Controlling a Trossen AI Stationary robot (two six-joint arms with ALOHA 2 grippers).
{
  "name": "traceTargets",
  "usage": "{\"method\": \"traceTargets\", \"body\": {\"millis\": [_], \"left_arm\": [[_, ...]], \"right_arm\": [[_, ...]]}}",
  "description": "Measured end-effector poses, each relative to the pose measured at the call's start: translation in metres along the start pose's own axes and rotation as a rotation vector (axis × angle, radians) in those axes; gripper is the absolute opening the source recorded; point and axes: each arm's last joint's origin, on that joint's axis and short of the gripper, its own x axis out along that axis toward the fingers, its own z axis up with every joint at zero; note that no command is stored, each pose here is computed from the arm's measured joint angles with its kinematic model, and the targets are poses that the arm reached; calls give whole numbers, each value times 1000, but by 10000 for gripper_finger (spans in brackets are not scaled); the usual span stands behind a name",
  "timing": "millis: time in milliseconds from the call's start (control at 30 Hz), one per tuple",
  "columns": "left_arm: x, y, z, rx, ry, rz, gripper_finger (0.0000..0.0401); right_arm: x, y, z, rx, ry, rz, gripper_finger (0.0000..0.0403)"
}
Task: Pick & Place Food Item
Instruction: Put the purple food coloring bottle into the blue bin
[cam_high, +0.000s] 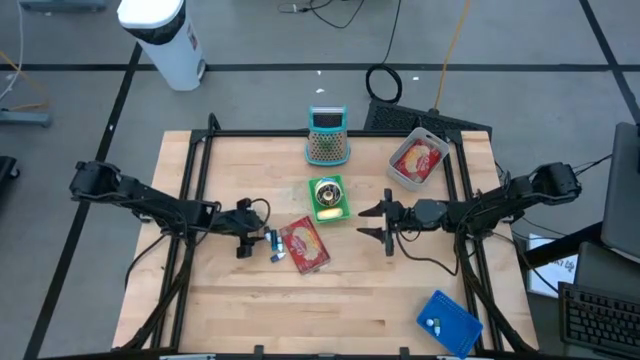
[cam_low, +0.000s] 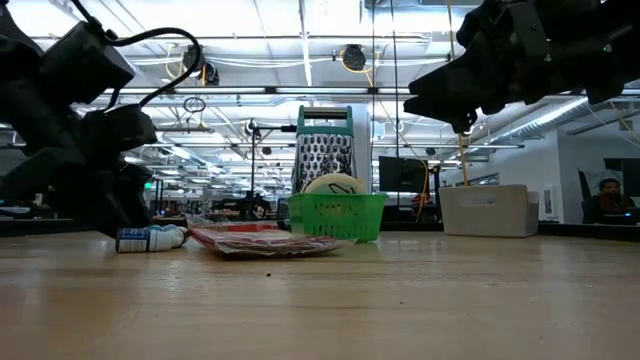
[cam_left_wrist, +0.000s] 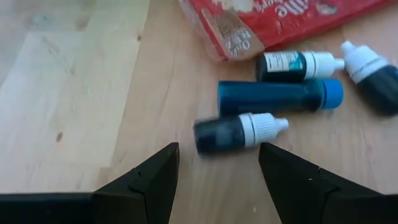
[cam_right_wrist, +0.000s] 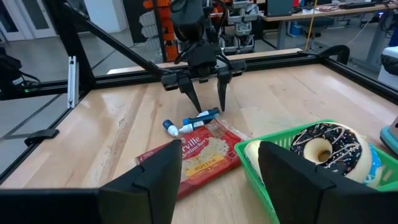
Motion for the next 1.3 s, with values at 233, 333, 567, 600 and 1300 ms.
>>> {"method": "traceTargets", "body": {"millis": [233,333,567,600,1300], "left_arm": [[0,1,6,-13,-68,34,227],[0,2,6,-51,-75,64,227],[0,2,6,-88,-80,75,227],[0,2,7,-118,-83,74,228],[0,2,7,-545,-106,76,227]], "right_arm": [[0,0,-1,-1,7,-1,200],[0,0,-1,-1,7,-1,200],[0,0,-1,-1,7,-1,197],[0,0,-1,-1,7,-1,197],[0,0,-1,-1,7,-1,196]]}}
